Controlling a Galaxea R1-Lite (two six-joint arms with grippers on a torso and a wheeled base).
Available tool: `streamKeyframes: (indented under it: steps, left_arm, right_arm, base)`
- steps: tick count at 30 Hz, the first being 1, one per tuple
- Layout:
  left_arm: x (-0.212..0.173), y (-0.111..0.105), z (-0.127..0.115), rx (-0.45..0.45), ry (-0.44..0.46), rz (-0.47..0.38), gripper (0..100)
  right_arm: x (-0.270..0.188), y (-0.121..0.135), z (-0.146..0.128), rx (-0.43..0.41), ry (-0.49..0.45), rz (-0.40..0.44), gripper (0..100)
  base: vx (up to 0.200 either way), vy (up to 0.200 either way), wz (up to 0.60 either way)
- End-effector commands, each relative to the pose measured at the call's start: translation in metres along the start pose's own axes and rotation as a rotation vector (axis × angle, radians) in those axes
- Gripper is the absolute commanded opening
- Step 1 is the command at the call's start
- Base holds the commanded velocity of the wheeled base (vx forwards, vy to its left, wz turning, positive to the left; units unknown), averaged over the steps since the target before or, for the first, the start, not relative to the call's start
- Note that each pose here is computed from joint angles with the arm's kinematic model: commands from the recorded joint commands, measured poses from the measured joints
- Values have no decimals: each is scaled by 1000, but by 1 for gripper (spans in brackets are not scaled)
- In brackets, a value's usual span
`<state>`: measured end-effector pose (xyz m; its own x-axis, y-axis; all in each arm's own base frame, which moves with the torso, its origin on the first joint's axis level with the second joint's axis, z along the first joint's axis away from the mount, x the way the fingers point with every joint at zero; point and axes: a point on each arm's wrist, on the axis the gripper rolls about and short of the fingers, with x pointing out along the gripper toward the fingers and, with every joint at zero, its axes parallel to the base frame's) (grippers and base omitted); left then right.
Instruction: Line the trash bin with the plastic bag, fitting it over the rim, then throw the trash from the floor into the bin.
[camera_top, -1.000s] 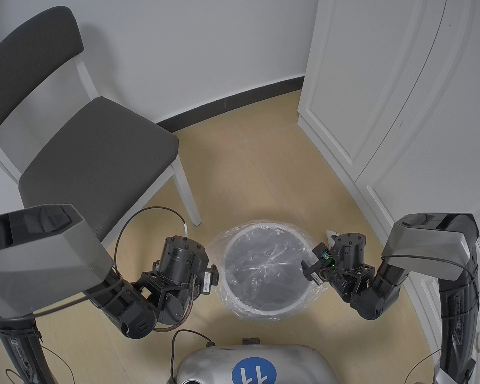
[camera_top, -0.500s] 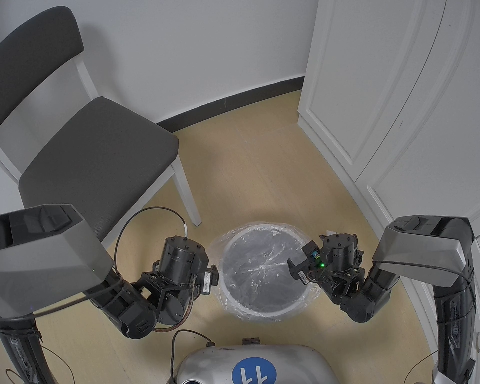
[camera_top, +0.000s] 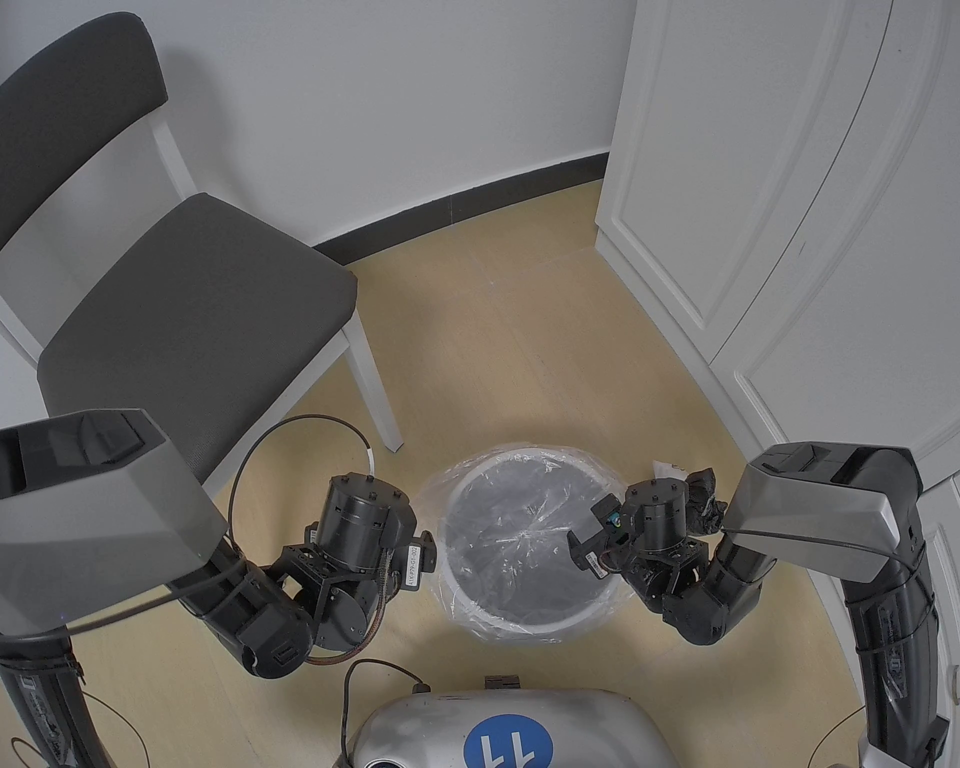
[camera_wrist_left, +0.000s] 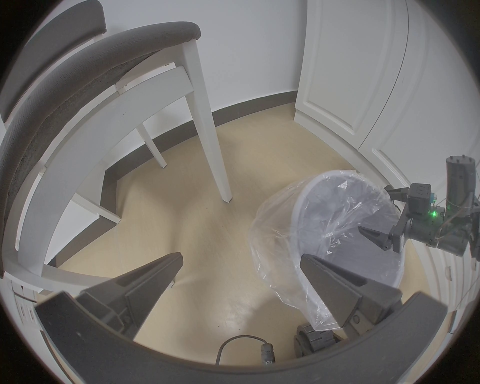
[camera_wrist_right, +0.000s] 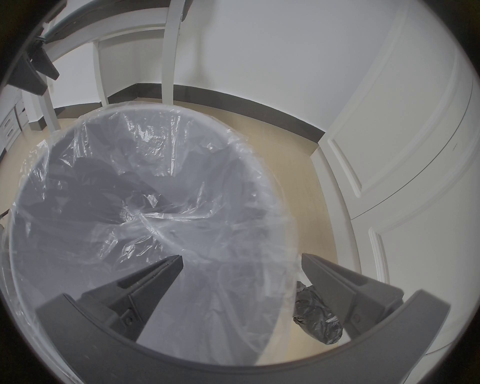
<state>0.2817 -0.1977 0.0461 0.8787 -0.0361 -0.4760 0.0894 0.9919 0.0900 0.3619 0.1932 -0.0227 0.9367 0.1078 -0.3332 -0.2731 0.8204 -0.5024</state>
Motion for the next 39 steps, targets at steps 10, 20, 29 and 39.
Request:
streamKeyframes:
  steps: [10,20,29,39]
  left_arm:
    - [0,0,0,-3,-1,2,100]
    - [0,1,1,-11,-13,2,100]
    - [0,2,1,-13,-18,2,100]
    - [-8,7,-3,-29,-34,-9,100]
  right_arm:
    - [3,-8,2,5,15,-85,100]
    - [-5,-18,16,25,-19,-111,100]
    - [-10,-20,25,39,-66,-163,100]
    - [-43,-10,31,13,-89,-40,100]
  base:
    - [0,0,0]
    - [0,0,0]
    - [0,0,0]
    - [0,0,0]
